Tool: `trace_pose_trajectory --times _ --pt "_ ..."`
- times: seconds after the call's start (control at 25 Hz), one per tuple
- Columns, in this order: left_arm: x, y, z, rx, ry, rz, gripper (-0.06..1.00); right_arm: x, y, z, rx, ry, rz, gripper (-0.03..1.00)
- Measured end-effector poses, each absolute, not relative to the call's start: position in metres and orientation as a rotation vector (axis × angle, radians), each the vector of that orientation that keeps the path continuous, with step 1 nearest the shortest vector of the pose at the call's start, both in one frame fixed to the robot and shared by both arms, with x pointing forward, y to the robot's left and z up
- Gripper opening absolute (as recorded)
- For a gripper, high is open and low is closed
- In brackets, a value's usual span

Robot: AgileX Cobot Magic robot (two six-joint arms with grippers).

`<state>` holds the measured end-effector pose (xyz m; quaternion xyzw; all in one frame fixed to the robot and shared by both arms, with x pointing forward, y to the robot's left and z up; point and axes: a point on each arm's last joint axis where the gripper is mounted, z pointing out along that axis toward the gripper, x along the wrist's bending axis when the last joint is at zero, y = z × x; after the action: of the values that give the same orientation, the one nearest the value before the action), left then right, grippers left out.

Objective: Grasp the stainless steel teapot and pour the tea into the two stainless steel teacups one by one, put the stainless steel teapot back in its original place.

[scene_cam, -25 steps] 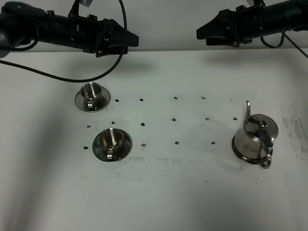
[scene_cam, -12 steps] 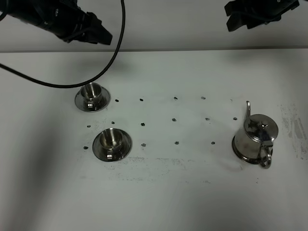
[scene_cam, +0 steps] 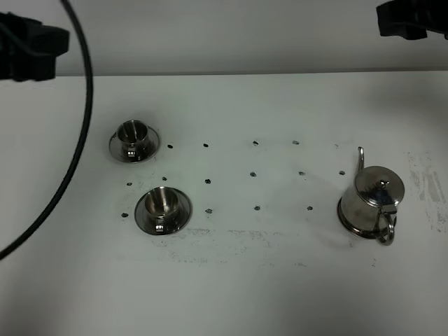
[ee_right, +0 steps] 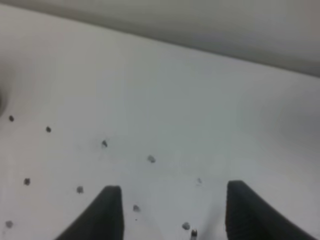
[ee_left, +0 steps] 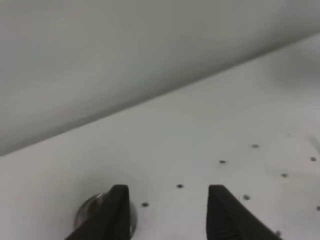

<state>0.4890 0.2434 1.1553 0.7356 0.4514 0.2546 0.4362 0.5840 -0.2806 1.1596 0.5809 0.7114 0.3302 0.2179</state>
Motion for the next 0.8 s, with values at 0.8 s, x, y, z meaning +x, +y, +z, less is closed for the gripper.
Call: trace_pose_trajectory --times 0.8 --pt "0.269 0.295 1.070 1.788 1.613 0.664 0.37 0.496 -0.239 1.142 1.400 2.039 0.980 0.47"
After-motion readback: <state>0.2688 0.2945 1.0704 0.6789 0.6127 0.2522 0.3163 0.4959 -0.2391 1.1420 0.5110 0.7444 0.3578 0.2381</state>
